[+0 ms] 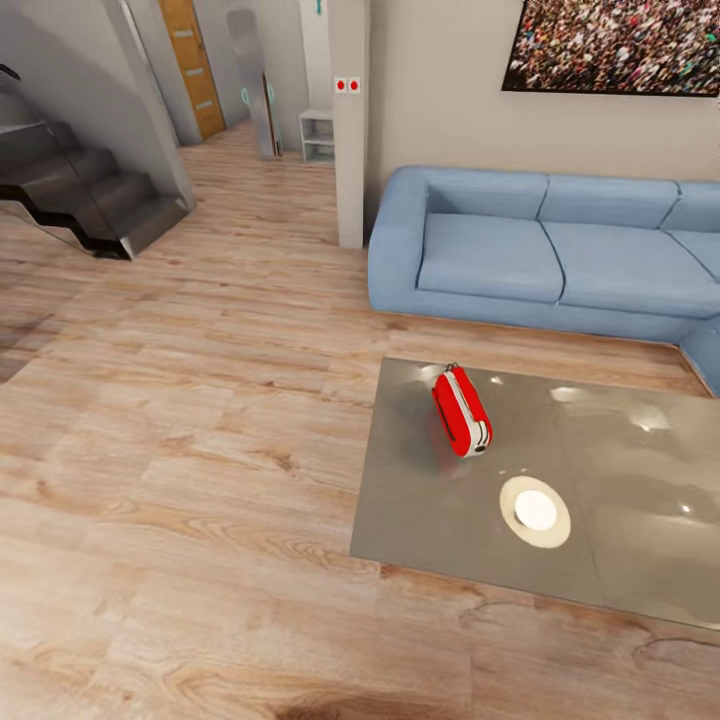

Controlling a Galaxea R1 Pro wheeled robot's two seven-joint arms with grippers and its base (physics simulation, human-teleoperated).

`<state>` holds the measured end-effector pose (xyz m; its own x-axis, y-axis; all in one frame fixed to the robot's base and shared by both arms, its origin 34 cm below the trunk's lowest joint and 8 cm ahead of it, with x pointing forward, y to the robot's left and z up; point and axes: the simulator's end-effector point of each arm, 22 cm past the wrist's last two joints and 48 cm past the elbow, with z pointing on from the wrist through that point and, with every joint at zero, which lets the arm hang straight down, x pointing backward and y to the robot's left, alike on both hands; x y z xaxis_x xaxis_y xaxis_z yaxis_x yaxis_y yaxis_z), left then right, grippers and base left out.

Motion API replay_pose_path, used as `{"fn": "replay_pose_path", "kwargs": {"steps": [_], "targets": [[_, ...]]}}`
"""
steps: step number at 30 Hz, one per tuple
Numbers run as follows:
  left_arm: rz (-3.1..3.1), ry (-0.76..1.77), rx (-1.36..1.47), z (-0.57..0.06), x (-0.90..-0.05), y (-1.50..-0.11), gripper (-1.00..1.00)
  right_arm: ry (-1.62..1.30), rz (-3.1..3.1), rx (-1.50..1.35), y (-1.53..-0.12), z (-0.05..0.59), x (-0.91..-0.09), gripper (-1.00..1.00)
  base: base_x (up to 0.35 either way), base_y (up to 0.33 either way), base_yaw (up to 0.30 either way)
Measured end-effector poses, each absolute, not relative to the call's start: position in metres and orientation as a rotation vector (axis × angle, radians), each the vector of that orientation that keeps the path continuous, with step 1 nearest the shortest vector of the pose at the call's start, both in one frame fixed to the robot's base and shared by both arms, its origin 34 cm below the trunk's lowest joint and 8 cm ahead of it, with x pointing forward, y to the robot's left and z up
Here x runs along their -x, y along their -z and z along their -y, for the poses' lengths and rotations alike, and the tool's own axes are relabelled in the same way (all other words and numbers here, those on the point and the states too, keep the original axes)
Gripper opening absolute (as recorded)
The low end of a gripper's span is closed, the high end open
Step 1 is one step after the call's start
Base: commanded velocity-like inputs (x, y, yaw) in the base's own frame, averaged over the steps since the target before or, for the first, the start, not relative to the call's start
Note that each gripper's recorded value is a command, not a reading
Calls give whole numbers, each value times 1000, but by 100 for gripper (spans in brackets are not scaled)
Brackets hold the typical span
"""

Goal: Turn on the radio receiver that's on the table in the living room.

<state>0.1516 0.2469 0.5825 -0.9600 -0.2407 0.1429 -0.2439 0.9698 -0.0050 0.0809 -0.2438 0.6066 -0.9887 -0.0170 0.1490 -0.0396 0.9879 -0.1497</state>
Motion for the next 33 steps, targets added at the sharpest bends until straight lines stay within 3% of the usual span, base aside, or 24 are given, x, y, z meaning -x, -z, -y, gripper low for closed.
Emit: {"fn": "replay_pose_path", "kwargs": {"steps": [33], "targets": [[3027, -45, -373, -247, -173, -585, -100, -234, 3035, -37, -606, 244, -101, 100, 0, 0, 0]]}}
